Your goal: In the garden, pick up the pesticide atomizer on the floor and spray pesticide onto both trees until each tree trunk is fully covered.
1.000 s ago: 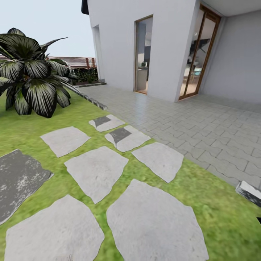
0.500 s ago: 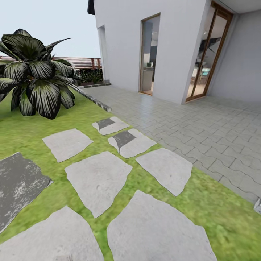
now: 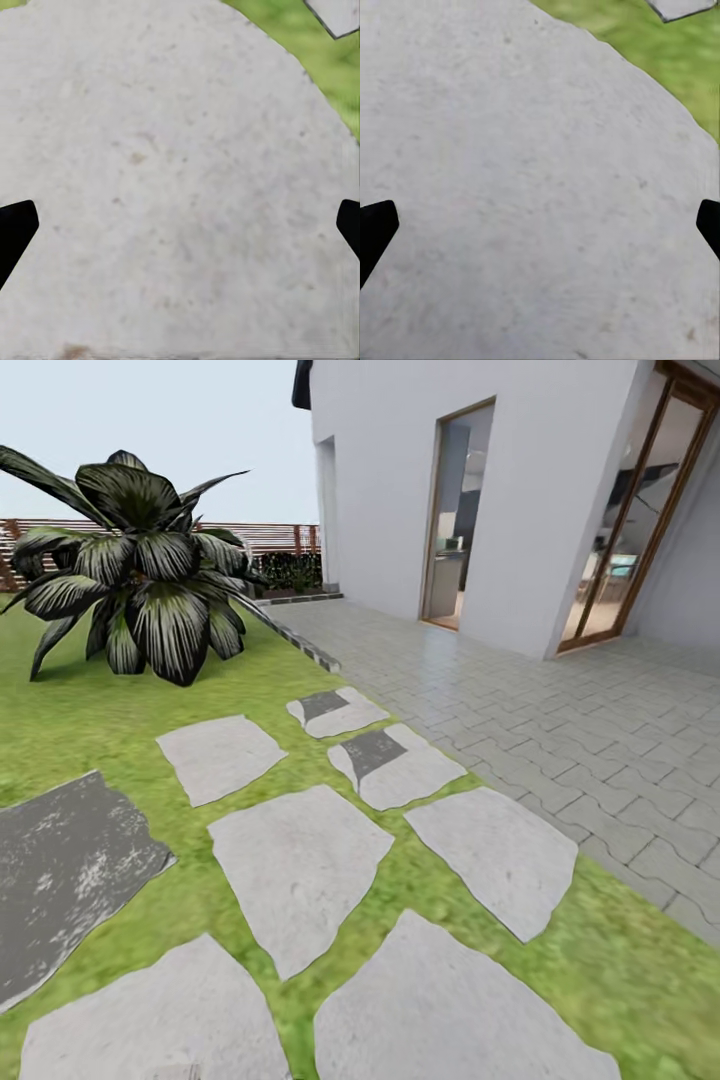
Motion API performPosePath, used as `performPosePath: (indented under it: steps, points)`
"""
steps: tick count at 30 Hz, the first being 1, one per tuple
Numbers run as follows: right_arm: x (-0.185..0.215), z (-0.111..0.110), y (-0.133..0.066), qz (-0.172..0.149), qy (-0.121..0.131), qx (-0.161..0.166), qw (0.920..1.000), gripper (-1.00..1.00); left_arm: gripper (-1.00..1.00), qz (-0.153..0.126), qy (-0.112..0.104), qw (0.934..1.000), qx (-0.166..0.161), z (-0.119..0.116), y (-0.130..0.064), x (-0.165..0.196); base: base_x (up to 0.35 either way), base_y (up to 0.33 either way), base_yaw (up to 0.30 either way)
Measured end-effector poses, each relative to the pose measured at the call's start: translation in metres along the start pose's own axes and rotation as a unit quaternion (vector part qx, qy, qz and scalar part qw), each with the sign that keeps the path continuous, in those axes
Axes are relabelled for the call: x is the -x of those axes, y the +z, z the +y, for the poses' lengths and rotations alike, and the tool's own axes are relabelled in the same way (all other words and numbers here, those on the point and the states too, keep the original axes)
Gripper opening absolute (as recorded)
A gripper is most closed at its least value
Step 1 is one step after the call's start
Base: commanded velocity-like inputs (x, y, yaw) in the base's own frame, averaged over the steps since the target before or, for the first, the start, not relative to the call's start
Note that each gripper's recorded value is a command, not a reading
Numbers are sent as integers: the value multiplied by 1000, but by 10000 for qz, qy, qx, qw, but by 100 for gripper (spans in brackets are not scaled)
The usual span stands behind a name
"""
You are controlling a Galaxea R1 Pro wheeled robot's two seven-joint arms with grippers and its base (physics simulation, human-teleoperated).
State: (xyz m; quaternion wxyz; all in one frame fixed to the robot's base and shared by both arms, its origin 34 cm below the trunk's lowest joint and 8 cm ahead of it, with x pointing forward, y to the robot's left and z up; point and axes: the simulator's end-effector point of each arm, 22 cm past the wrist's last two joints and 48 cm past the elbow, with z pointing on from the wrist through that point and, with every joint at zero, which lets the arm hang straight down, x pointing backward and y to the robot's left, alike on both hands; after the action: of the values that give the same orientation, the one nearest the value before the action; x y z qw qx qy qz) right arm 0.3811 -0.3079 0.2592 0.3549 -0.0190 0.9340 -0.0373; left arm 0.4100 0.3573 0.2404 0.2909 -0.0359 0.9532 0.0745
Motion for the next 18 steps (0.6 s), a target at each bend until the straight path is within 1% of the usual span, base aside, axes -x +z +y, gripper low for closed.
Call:
performPosePath:
  steps: [13,16,18]
  points:
    - [1,0,0,-8,-1,2,10000,100,100,-6,-2,10000,0,0,0,1,3,0,270]
    - [1,0,0,-12,-2,3,10000,100,100,-9,-4,10000,1,0,0,1,148,0,270]
    - [1,0,0,-12,-1,1,10000,100,100,-10,-5,10000,1,0,0,1,261,0,270]
